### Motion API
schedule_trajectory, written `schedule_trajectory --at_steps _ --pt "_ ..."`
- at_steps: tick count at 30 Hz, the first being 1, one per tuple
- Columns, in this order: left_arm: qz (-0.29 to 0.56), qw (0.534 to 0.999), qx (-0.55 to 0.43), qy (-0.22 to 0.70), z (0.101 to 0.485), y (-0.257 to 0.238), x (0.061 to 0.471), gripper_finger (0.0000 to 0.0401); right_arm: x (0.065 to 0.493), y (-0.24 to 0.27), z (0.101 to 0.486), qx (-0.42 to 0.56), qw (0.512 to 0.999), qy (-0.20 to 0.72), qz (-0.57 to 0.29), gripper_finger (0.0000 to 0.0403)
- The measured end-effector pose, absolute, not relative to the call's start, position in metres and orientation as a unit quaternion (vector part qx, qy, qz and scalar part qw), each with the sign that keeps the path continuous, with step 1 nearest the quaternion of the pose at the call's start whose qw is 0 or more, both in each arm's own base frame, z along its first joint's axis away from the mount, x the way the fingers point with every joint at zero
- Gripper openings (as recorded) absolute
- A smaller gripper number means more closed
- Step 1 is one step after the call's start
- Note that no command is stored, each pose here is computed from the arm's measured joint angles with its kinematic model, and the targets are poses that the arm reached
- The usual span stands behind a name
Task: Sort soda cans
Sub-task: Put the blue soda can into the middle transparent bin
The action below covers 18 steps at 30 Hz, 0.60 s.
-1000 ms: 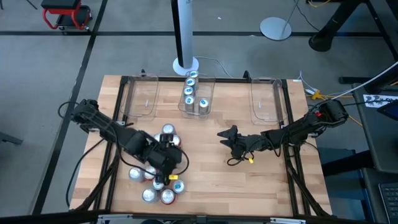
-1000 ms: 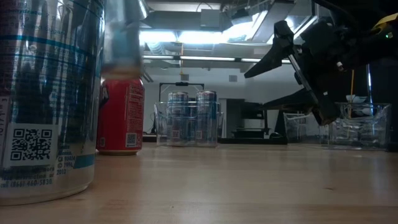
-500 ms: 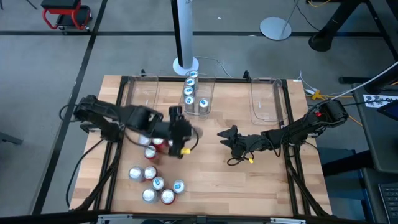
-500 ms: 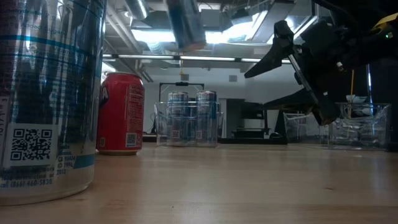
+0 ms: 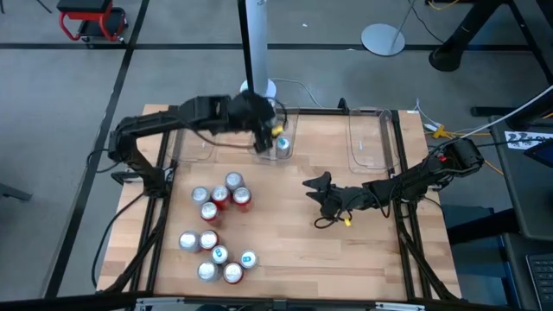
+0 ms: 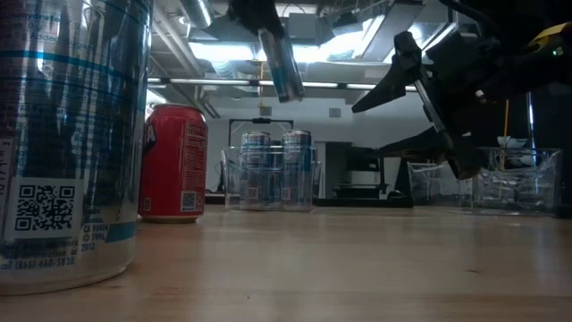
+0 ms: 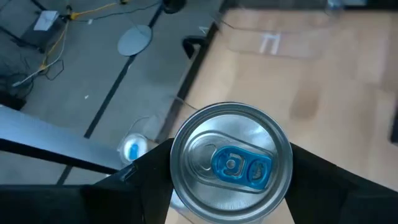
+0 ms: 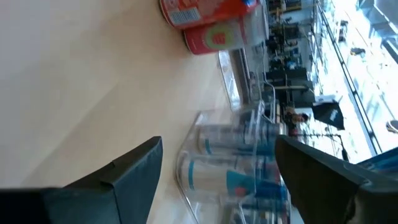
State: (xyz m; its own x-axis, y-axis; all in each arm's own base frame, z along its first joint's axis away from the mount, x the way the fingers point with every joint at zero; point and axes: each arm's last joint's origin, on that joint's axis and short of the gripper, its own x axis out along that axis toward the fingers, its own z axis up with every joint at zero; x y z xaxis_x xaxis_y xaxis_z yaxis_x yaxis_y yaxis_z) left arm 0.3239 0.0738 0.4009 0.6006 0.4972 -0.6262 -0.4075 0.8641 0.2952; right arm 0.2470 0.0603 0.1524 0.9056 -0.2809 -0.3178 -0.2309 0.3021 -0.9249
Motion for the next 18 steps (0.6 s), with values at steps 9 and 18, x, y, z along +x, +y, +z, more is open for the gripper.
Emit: schedule_trajectory --at_steps 9,18 --pt "0.268 0.899 -0.017 0.345 0.395 0.132 0.319 0.0237 0.247 0.060 0.152 -0.592 0.774 0.223 -0.024 0.0310" --pt "0.289 0.889 -0.044 0.352 0.361 0.170 0.344 0.0237 0.247 0.060 0.152 -0.593 0.773 0.224 -0.023 0.0310"
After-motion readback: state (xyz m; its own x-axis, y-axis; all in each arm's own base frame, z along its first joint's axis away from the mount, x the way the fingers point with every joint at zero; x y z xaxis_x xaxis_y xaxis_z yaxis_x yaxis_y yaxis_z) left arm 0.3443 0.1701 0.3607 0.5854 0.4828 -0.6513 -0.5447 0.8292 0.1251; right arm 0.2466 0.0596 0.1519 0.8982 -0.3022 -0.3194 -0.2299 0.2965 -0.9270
